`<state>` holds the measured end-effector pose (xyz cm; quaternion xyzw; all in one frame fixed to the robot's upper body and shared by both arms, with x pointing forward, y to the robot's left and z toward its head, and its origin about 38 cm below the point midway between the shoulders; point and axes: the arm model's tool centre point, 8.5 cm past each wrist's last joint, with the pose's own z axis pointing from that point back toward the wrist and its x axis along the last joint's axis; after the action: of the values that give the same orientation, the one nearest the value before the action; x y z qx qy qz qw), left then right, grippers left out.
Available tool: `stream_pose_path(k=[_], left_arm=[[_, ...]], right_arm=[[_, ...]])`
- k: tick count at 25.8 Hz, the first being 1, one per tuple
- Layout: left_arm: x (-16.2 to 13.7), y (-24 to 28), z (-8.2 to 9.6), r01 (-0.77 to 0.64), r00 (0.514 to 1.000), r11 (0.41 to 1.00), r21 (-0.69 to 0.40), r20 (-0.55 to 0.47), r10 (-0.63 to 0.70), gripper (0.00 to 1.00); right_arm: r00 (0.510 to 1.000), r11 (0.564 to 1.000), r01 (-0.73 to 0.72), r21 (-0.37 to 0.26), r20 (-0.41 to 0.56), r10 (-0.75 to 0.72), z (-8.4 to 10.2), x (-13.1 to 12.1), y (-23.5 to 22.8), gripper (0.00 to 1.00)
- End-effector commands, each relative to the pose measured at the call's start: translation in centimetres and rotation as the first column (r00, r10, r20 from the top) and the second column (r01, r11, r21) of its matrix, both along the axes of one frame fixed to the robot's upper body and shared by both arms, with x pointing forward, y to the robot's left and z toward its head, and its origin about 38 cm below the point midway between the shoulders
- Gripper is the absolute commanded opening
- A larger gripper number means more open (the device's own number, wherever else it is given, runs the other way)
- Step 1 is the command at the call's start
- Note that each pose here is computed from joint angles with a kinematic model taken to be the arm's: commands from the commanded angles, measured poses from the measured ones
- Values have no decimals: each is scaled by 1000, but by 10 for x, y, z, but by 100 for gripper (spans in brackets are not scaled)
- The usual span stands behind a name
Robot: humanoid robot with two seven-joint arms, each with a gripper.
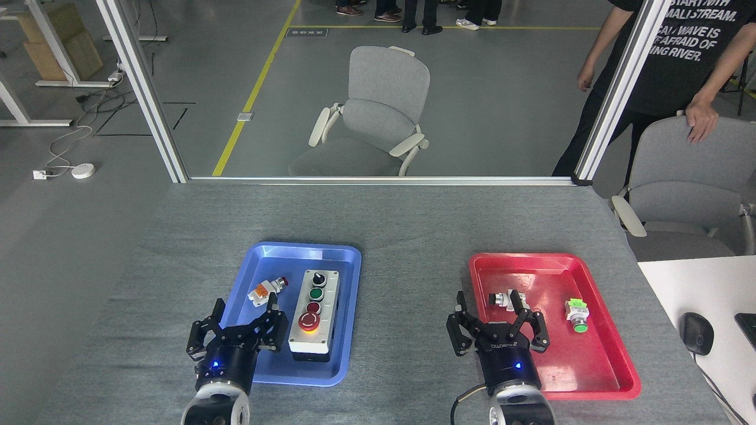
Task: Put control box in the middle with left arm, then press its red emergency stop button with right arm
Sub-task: 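Move the left gripper forward to the white control box in the blue tray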
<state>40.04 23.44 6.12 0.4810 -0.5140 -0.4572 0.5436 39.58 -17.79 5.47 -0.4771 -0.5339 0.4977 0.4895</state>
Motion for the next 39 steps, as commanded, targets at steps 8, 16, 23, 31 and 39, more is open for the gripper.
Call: stream_pose_path(k=[8,16,23,31,39], left_arm=[[-1,-3,10,3,998,1000,-11,65,-2,99],[-40,-42,7,102,992,994,-44,84,-98,99],[-56,-62,-11,115,992,993,25,53,-116,99],[-61,-89,-47,103,994,988,117,-44,-98,99],[-53,-107,-61,69,993,993,96,-100,-59,99]], right_arm=[[1000,1000,-8,9,-4,8,1,1,6,98],[1000,1000,1,11,-6,-1,1,1,5,98],[1000,1000,5,11,-9,-5,-1,0,4,98],[1000,1000,18,5,-20,-18,-4,-1,-3,98],[999,999,38,5,-21,-37,-5,-1,-5,98]])
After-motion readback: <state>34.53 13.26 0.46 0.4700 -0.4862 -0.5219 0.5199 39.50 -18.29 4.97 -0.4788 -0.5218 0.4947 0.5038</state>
